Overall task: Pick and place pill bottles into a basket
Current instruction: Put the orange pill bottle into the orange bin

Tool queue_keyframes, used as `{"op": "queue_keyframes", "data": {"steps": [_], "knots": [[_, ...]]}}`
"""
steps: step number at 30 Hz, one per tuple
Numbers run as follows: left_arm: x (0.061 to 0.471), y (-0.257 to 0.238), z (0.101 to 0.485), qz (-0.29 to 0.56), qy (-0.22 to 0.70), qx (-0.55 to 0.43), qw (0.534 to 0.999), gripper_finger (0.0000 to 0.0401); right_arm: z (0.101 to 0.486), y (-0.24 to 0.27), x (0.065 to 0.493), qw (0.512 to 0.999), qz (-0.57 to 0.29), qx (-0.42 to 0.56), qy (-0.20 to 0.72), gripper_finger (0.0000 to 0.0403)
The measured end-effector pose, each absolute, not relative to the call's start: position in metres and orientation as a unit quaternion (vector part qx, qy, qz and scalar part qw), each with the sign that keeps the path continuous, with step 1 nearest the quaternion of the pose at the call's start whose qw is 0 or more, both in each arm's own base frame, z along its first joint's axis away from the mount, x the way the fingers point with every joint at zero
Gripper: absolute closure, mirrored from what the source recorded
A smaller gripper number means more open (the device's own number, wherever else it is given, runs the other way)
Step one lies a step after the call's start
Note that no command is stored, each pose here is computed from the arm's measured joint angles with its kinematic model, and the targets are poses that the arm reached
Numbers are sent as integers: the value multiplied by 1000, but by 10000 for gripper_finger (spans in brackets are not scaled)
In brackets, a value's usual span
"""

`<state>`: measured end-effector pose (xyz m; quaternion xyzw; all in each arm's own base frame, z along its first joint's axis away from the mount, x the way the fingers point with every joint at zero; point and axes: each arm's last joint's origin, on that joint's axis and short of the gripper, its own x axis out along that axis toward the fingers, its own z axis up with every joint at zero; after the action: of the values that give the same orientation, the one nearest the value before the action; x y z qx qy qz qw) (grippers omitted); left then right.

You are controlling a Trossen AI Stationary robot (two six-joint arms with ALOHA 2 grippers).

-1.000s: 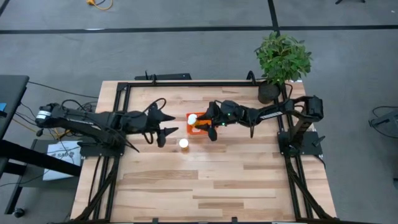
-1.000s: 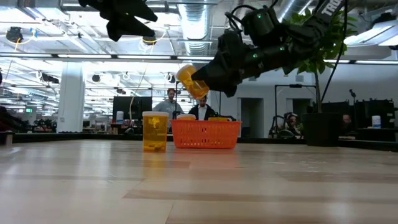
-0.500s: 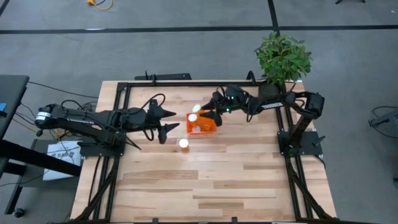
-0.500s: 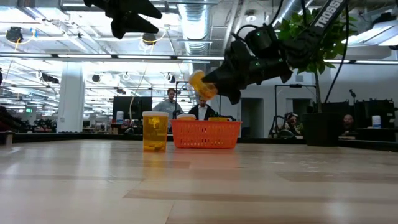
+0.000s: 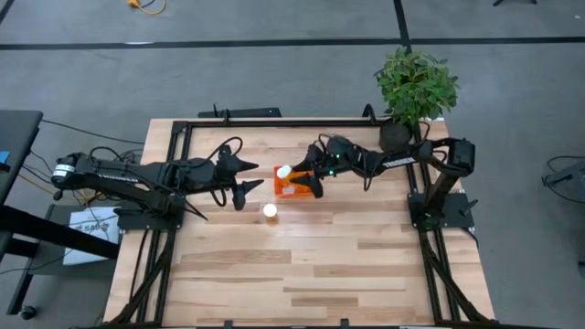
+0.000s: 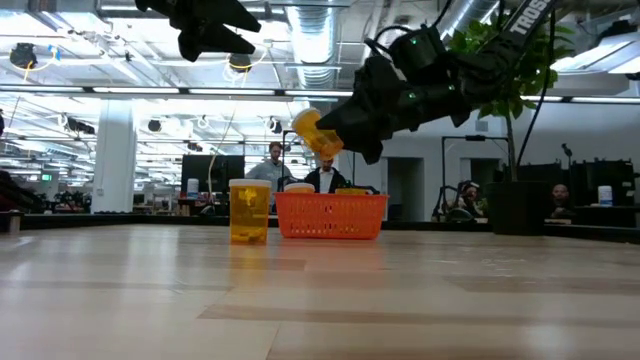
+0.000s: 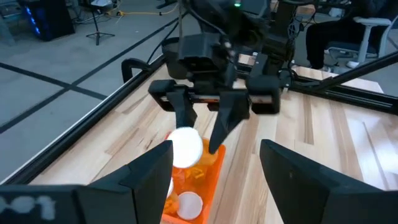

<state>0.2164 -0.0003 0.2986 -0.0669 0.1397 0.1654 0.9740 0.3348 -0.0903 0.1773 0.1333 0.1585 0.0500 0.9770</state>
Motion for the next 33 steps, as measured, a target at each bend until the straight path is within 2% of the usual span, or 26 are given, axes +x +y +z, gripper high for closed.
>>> {"op": "queue_keyframes", "data": {"steps": [4, 18, 33], "knots": [[216, 0, 299, 165, 140, -67, 974, 170, 177, -79, 339, 983, -5, 92, 161, 207], [216, 0, 299, 166, 139, -70, 974, 170, 174, -62, 342, 982, -29, 65, 175, 221], [216, 0, 299, 166, 139, -71, 974, 170, 174, -47, 345, 981, -64, 57, 174, 186]]}}
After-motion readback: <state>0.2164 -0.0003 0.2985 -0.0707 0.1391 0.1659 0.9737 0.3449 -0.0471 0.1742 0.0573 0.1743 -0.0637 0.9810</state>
